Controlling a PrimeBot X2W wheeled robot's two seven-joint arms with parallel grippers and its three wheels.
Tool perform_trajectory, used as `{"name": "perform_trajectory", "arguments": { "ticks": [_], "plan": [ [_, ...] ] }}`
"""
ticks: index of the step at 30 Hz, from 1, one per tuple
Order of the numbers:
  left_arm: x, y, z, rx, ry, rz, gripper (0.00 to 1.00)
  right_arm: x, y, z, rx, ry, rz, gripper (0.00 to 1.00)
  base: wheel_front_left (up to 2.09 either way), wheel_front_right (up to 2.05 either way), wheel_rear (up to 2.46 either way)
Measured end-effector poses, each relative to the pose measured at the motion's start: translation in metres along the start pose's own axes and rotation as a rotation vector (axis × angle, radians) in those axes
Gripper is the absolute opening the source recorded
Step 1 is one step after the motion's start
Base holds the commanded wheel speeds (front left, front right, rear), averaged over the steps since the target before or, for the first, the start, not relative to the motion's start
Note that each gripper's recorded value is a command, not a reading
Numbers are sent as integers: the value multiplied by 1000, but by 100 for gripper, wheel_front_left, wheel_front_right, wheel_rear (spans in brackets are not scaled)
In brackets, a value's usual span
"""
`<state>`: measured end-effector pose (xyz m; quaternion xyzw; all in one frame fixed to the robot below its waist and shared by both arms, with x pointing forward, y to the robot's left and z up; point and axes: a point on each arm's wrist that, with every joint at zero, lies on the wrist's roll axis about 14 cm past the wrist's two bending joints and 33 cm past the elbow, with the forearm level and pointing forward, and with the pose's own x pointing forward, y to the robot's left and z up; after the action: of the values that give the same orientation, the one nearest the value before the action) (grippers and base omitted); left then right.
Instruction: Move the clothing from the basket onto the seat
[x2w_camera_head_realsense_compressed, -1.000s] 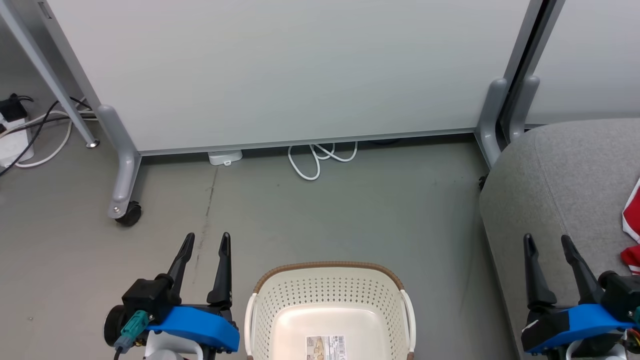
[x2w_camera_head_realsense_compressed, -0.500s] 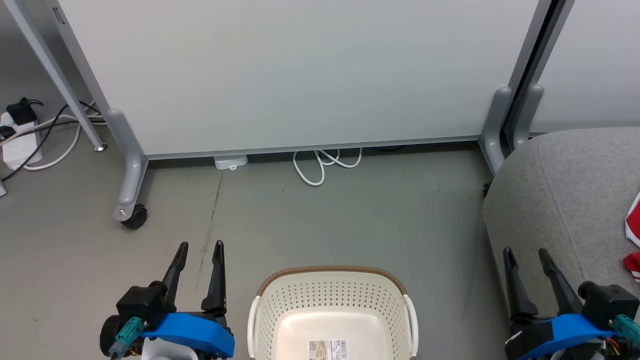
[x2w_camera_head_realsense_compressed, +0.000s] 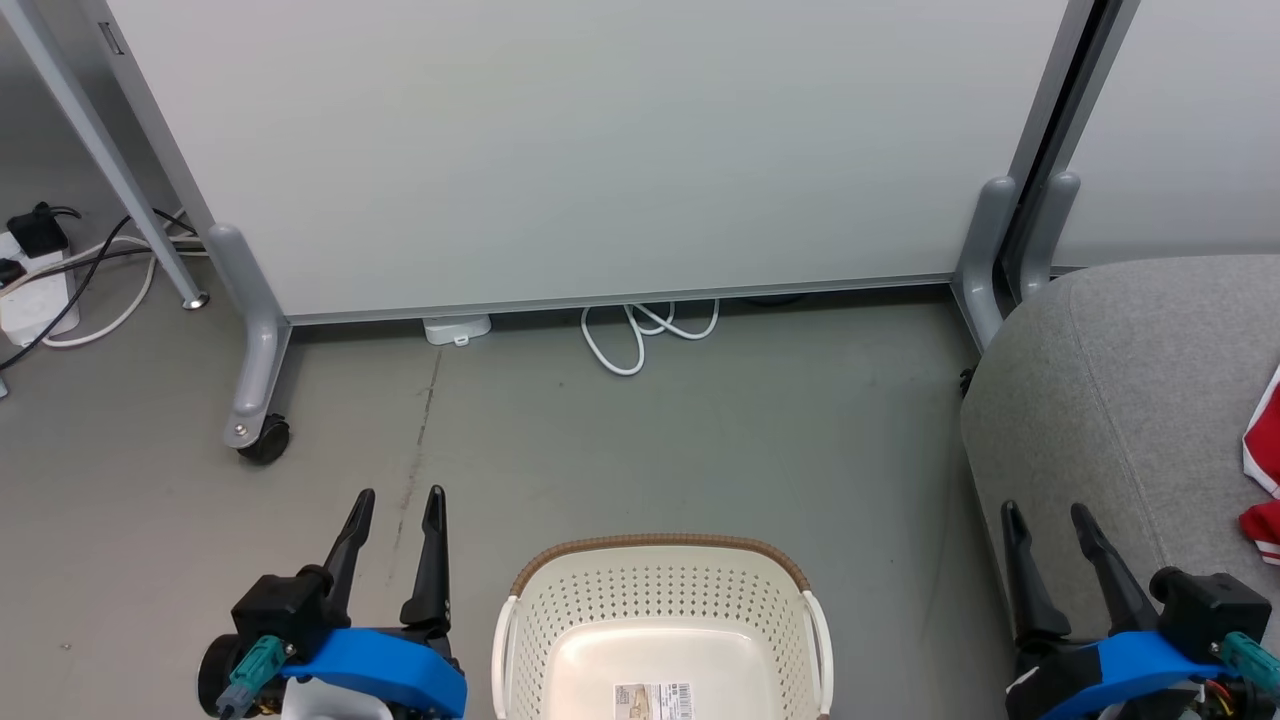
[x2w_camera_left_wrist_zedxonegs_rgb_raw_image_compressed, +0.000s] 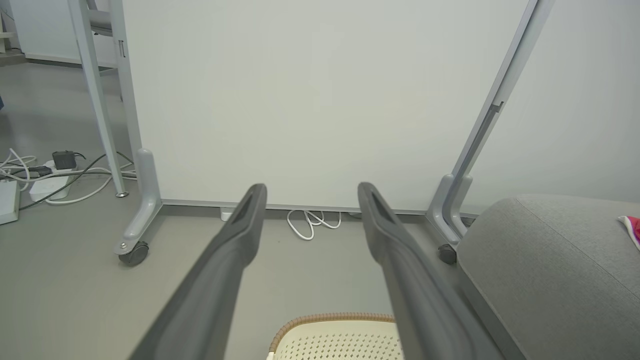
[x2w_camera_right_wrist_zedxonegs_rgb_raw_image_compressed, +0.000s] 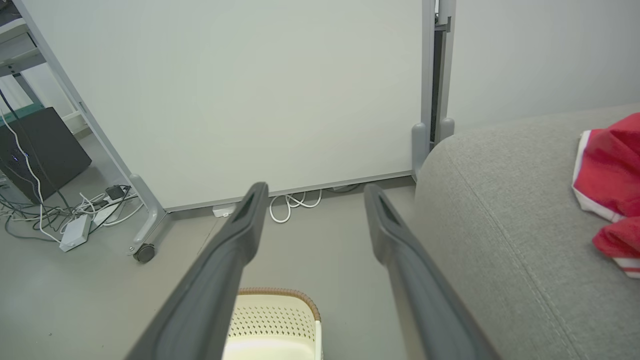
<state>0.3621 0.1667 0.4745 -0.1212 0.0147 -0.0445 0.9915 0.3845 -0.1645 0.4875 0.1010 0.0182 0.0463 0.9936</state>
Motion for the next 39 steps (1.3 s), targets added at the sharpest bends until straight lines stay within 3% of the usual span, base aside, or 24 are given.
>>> {"name": "perform_trajectory", "arguments": {
  "ticks": [2, 3, 16, 39],
  "plan": [
    [0, 0, 0, 0, 1, 0, 100, 0, 0, -1, 2, 3, 0, 100, 0, 0, 0],
    [-1, 0, -2, -1, 5, 1, 0, -1, 0, -2, 4, 6, -1, 0, 0, 0, 0],
    [-41, 11, -67, -53, 207, 70, 0, -22, -9, -52, 37, 160, -44, 0, 0, 0, 0],
    [-29, 27, -48, -413, 152, 183, 0, -19, -19, -43, 421, 127, -123, 0, 0, 0, 0]
  ]
}}
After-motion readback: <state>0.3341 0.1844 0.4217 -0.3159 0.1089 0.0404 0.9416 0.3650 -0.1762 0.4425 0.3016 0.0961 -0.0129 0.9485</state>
